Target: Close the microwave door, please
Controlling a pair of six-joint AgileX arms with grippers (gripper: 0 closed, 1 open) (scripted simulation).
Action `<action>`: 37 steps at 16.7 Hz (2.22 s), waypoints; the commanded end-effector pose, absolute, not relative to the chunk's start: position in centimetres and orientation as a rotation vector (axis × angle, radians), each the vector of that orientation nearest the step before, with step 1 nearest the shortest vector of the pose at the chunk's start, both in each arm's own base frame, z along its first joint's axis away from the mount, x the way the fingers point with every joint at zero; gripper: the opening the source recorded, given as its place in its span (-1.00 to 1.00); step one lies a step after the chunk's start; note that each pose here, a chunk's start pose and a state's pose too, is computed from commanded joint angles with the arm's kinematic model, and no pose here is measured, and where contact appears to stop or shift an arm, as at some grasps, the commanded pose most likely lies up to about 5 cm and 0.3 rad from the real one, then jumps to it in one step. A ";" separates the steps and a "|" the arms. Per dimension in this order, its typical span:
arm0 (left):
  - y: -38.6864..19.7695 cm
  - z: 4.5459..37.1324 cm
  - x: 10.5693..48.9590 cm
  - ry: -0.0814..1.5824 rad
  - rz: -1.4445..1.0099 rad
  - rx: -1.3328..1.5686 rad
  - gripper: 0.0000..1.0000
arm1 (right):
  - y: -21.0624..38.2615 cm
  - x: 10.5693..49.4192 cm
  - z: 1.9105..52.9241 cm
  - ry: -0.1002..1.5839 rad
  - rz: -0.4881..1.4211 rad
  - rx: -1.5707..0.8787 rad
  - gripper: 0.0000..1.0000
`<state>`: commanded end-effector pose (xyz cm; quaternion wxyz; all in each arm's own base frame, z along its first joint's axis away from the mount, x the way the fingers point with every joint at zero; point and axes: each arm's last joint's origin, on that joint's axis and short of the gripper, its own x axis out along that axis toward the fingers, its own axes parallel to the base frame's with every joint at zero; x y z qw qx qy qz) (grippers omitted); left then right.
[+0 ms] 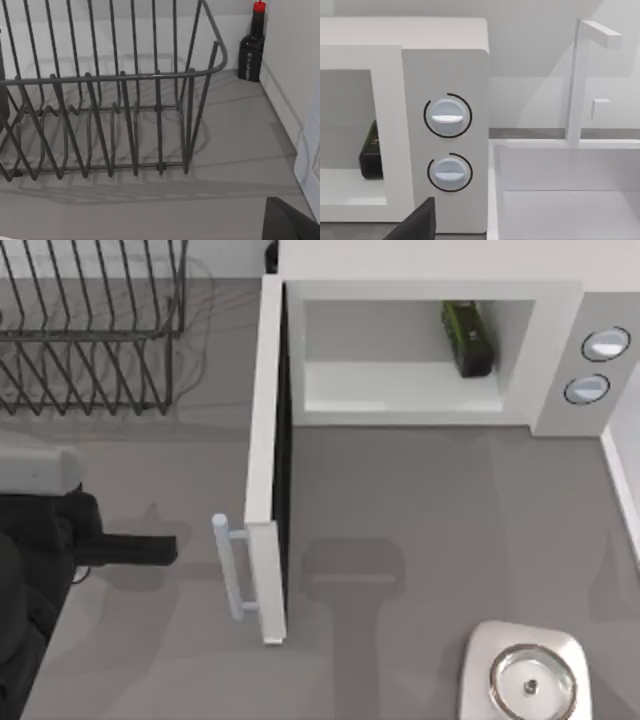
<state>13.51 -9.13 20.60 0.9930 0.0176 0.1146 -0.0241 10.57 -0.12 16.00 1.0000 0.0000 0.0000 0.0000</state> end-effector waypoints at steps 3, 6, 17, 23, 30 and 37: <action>-10.2 21.9 15.2 0.423 -0.058 0.063 -1.00 | -0.1 10.6 16.0 0.000 0.000 0.000 1.00; -10.8 23.0 16.8 0.611 -0.047 0.061 -1.00 | -0.1 10.6 16.0 0.000 0.000 0.000 1.00; -11.1 24.4 18.6 0.780 -0.027 0.010 -1.00 | -0.1 10.6 16.0 0.000 0.000 0.000 1.00; -13.4 22.3 18.2 0.709 -0.197 0.019 -1.00 | -0.1 10.6 16.0 0.000 0.000 0.000 1.00; -11.7 15.2 18.7 0.770 -0.064 0.012 -1.00 | -0.1 10.6 16.0 0.000 0.000 0.000 1.00; -11.2 14.5 18.7 0.784 -0.025 0.009 -1.00 | -0.1 10.6 16.0 0.000 0.000 0.000 1.00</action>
